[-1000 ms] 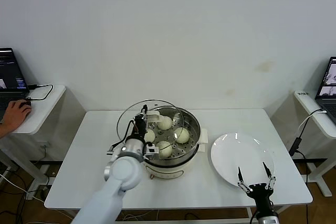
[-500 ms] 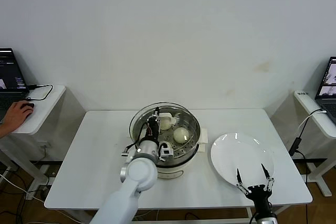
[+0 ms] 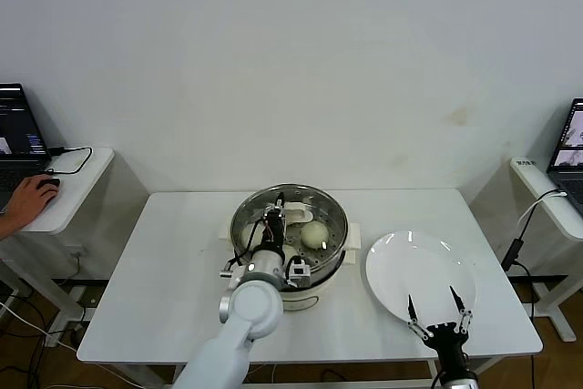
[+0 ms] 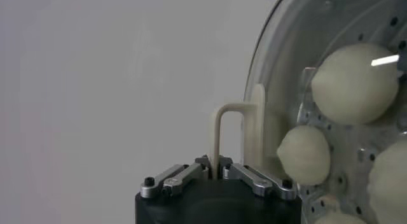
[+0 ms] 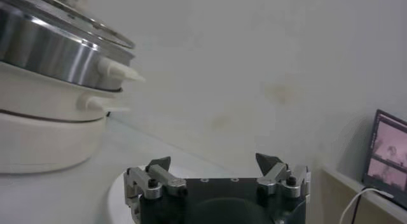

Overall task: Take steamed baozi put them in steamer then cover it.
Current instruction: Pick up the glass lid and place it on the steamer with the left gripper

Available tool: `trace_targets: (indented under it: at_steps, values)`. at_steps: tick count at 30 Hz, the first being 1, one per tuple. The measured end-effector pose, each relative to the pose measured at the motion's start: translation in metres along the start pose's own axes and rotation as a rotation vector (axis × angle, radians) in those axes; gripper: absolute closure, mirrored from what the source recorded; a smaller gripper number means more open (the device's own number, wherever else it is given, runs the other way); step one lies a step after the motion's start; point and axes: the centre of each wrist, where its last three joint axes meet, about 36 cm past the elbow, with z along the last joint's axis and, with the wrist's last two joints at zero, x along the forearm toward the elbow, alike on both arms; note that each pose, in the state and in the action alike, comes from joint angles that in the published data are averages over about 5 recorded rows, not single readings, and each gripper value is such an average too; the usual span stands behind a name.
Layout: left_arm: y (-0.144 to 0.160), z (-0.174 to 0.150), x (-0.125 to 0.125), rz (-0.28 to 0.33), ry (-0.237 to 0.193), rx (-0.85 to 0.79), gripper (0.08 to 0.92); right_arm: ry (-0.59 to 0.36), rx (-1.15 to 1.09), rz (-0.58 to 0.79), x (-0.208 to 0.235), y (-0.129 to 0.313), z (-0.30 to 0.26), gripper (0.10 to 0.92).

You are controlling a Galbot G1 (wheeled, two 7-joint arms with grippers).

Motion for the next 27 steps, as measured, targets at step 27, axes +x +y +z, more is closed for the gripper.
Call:
trace_targets:
  at_steps: [27]
  values:
    - [-0.0086,-0.0043,-0.0025,-0.004,-0.009,-0.026,0.809,0.002,0.006,-0.014,0.0013,0.0032,0.0025,0.2]
